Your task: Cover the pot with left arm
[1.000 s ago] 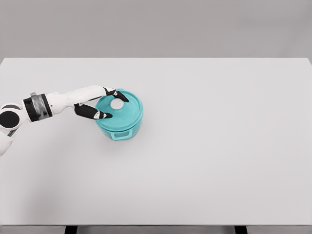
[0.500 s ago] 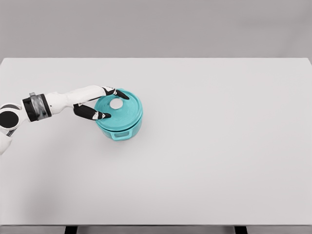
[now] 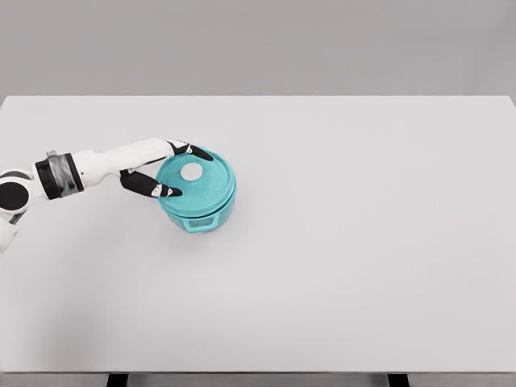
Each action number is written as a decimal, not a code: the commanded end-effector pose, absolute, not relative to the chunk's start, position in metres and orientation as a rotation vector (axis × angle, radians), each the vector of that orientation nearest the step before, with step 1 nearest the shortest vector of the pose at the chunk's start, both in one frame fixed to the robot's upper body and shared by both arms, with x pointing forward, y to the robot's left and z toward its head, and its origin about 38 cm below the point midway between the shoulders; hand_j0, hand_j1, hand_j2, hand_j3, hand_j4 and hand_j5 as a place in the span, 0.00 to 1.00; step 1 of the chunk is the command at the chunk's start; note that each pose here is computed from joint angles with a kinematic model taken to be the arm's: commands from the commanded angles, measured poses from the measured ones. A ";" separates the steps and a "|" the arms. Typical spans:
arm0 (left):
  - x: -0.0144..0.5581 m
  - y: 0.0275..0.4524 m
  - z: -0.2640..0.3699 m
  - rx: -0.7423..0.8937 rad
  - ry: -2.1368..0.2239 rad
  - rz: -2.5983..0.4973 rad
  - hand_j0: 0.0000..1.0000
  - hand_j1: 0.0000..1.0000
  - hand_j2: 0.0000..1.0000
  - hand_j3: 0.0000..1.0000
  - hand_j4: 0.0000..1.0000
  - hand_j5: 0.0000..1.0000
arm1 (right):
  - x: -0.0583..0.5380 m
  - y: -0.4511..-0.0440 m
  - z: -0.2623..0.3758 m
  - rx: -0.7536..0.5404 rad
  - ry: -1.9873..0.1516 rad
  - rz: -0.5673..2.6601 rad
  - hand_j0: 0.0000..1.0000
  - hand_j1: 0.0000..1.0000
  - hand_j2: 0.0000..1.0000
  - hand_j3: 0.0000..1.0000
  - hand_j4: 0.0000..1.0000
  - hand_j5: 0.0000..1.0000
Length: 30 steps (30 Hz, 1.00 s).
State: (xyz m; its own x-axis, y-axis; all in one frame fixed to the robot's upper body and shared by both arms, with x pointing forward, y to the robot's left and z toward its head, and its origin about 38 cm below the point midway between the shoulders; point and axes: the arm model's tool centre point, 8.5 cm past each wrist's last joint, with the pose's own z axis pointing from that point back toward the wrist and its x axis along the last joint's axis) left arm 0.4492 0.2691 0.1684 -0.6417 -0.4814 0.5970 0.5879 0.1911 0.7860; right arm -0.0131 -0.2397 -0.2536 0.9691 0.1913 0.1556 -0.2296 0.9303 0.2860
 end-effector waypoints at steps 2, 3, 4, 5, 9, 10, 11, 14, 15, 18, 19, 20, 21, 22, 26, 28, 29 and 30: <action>0.449 0.269 0.171 -0.113 -1.632 -1.572 0.83 0.83 0.83 0.83 0.83 0.83 | -0.013 -0.240 -0.254 0.308 -0.125 0.216 1.00 1.00 1.00 1.00 1.00 1.00; 0.449 0.270 0.170 -0.114 -1.631 -1.570 0.83 0.83 0.83 0.83 0.83 0.83 | -0.013 -0.240 -0.254 0.308 -0.127 0.217 1.00 1.00 1.00 1.00 1.00 1.00; 0.449 0.270 0.171 -0.116 -1.634 -1.566 0.83 0.83 0.83 0.83 0.83 0.83 | -0.013 -0.240 -0.254 0.308 -0.127 0.217 1.00 1.00 1.00 1.00 1.00 1.00; 0.449 0.269 0.171 -0.122 -1.636 -1.562 0.83 0.83 0.83 0.83 0.83 0.83 | -0.013 -0.240 -0.254 0.308 -0.125 0.216 1.00 1.00 1.00 1.00 1.00 1.00; 0.450 0.270 0.174 -0.123 -1.643 -1.558 0.83 0.83 0.83 0.83 0.83 0.83 | -0.013 -0.240 -0.254 0.308 -0.125 0.216 1.00 1.00 1.00 1.00 1.00 1.00; 0.451 0.270 0.175 -0.122 -1.644 -1.559 0.83 0.83 0.83 0.83 0.83 0.83 | -0.013 -0.240 -0.254 0.308 -0.127 0.217 1.00 1.00 1.00 1.00 1.00 1.00; 0.452 0.270 0.177 -0.118 -1.650 -1.555 0.83 0.83 0.83 0.83 0.83 0.83 | -0.013 -0.240 -0.254 0.308 -0.125 0.216 1.00 1.00 1.00 1.00 1.00 1.00; 0.452 0.271 0.180 -0.123 -1.661 -1.542 0.83 0.83 0.83 0.83 0.83 0.83 | -0.013 -0.240 -0.254 0.308 -0.125 0.216 1.00 1.00 1.00 1.00 1.00 1.00; 0.453 0.270 0.182 -0.123 -1.668 -1.541 0.83 0.83 0.83 0.83 0.83 0.83 | -0.013 -0.240 -0.254 0.308 -0.125 0.216 1.00 1.00 1.00 1.00 1.00 1.00; 0.454 0.270 0.184 -0.128 -1.674 -1.535 0.83 0.83 0.83 0.83 0.83 0.83 | -0.013 -0.240 -0.254 0.308 -0.127 0.217 1.00 1.00 1.00 1.00 1.00 1.00; 0.454 0.270 0.184 -0.128 -1.674 -1.535 0.83 0.83 0.83 0.83 0.83 0.83 | -0.013 -0.240 -0.254 0.308 -0.125 0.216 1.00 1.00 1.00 1.00 1.00 1.00; 0.454 0.270 0.185 -0.129 -1.677 -1.535 0.83 0.83 0.83 0.83 0.83 0.83 | -0.013 -0.240 -0.254 0.308 -0.125 0.216 1.00 1.00 1.00 1.00 1.00 1.00; 0.453 0.269 0.188 -0.133 -1.687 -1.537 0.85 0.85 0.85 0.85 0.85 0.85 | -0.013 -0.240 -0.254 0.308 -0.127 0.217 1.00 1.00 1.00 1.00 1.00 1.00; 0.449 0.276 0.195 -0.127 -1.692 -1.541 0.98 0.98 0.98 0.98 0.98 0.98 | -0.013 -0.240 -0.254 0.308 -0.125 0.216 1.00 1.00 1.00 1.00 1.00 1.00; 0.427 0.319 0.239 -0.044 -1.695 -1.605 1.00 1.00 1.00 1.00 1.00 1.00 | -0.013 -0.240 -0.254 0.308 -0.125 0.216 1.00 1.00 1.00 1.00 1.00 1.00; 0.415 0.345 0.254 0.029 -1.644 -1.649 1.00 1.00 1.00 1.00 1.00 1.00 | -0.013 -0.240 -0.254 0.308 -0.125 0.216 1.00 1.00 1.00 1.00 1.00 1.00; 0.409 0.360 0.252 0.053 -1.619 -1.634 1.00 1.00 1.00 1.00 1.00 1.00 | -0.013 -0.240 -0.254 0.308 -0.127 0.217 1.00 1.00 1.00 1.00 1.00 1.00; 0.405 0.368 0.252 0.069 -1.613 -1.622 1.00 1.00 1.00 1.00 1.00 1.00 | -0.013 -0.240 -0.254 0.308 -0.127 0.217 1.00 1.00 1.00 1.00 1.00 1.00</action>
